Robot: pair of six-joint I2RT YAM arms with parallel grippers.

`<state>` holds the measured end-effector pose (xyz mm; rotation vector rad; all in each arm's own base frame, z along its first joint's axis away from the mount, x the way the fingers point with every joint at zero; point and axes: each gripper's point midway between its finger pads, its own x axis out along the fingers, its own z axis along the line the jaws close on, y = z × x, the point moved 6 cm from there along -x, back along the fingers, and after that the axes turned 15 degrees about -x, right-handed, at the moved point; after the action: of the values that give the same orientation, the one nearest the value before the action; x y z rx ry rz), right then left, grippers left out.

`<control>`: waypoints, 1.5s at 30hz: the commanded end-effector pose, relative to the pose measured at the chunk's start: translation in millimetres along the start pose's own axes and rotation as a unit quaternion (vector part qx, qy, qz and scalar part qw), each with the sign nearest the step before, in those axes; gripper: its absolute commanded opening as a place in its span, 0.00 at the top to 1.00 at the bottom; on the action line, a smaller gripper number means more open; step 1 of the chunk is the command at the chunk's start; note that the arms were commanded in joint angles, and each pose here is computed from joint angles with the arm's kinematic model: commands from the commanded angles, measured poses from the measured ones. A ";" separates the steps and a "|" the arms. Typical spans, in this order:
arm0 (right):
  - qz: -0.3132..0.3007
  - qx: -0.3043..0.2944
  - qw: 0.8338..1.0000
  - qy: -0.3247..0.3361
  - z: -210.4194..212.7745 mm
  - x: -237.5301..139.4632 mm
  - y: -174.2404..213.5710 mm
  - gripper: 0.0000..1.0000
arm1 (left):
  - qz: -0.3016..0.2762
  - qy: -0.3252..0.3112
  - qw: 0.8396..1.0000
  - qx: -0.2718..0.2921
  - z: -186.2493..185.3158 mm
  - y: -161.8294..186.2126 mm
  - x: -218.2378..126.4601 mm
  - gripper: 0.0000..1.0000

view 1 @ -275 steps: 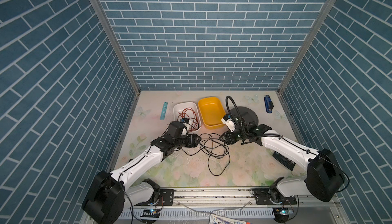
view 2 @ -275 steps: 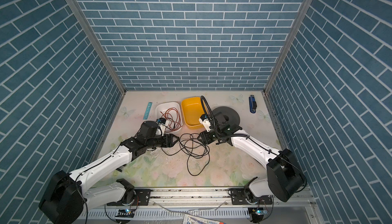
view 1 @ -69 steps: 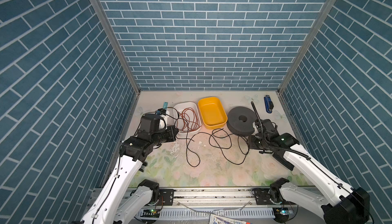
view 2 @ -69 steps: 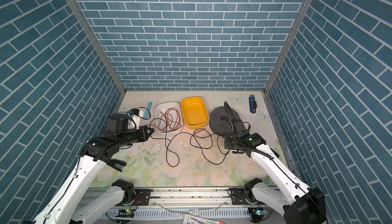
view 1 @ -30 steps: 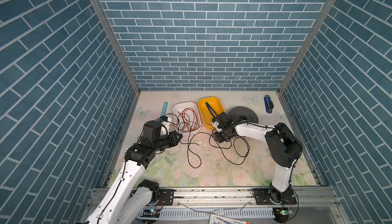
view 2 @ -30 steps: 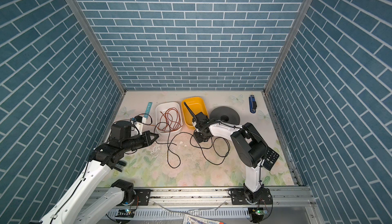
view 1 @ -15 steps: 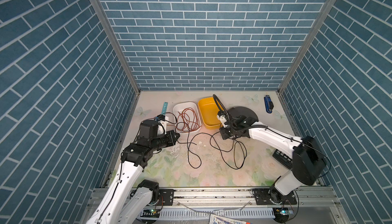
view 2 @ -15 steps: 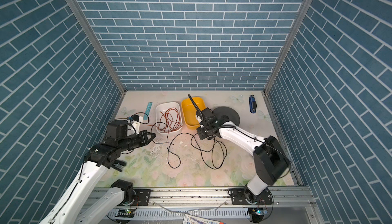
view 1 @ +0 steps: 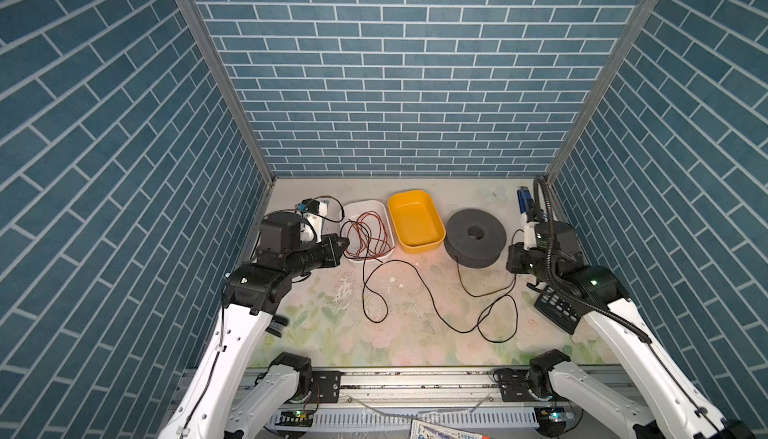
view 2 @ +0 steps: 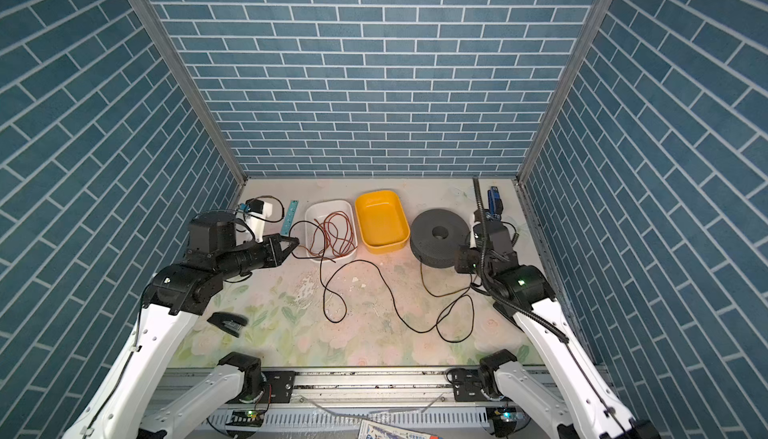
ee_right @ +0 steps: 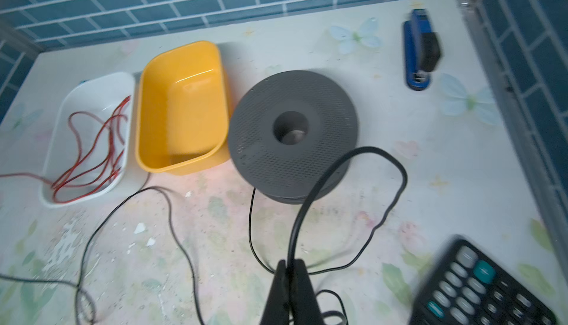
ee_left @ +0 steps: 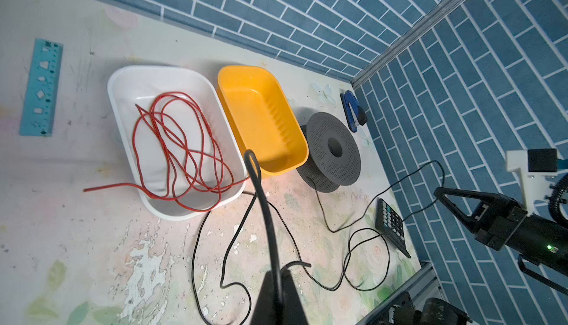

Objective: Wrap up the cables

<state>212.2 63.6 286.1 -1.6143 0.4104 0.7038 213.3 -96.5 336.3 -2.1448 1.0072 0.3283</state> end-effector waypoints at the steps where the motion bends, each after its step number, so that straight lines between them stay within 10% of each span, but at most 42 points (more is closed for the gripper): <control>1: 0.008 0.046 0.993 0.104 -37.1 -24.4 3.2 1.00 | -0.002 -0.019 1.000 0.018 -0.7 -4.3 -5.9 1.00; 8: -0.008 0.125 0.966 0.225 -92.9 -58.0 -0.5 1.00 | 0.004 -0.019 1.000 0.019 -1.5 -4.5 -5.5 1.00; 17: 0.022 0.185 0.973 0.139 -81.4 -5.5 24.0 1.00 | 0.027 -0.012 0.999 0.016 4.4 10.2 -6.3 1.00; 22: 0.076 0.196 0.970 0.126 -75.8 28.9 66.4 0.88 | 0.056 -0.016 0.998 0.015 11.9 22.2 -3.6 0.99; 27: 0.068 0.211 0.973 0.064 -60.6 42.5 79.8 0.39 | 0.082 -0.018 0.996 0.011 16.0 29.7 -0.4 0.99; 35: 0.007 0.105 0.991 -0.085 -6.5 48.2 50.5 0.34 | 0.103 0.000 0.995 0.007 21.6 38.6 10.2 0.99; 45: 0.034 -0.030 0.971 -0.234 80.0 87.2 47.0 0.34 | 0.133 0.008 0.991 -0.009 30.9 53.4 17.1 0.99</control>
<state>229.1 127.6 194.7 -1.3690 0.1948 1.0832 190.7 -106.3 281.2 -2.0315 1.2823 0.4630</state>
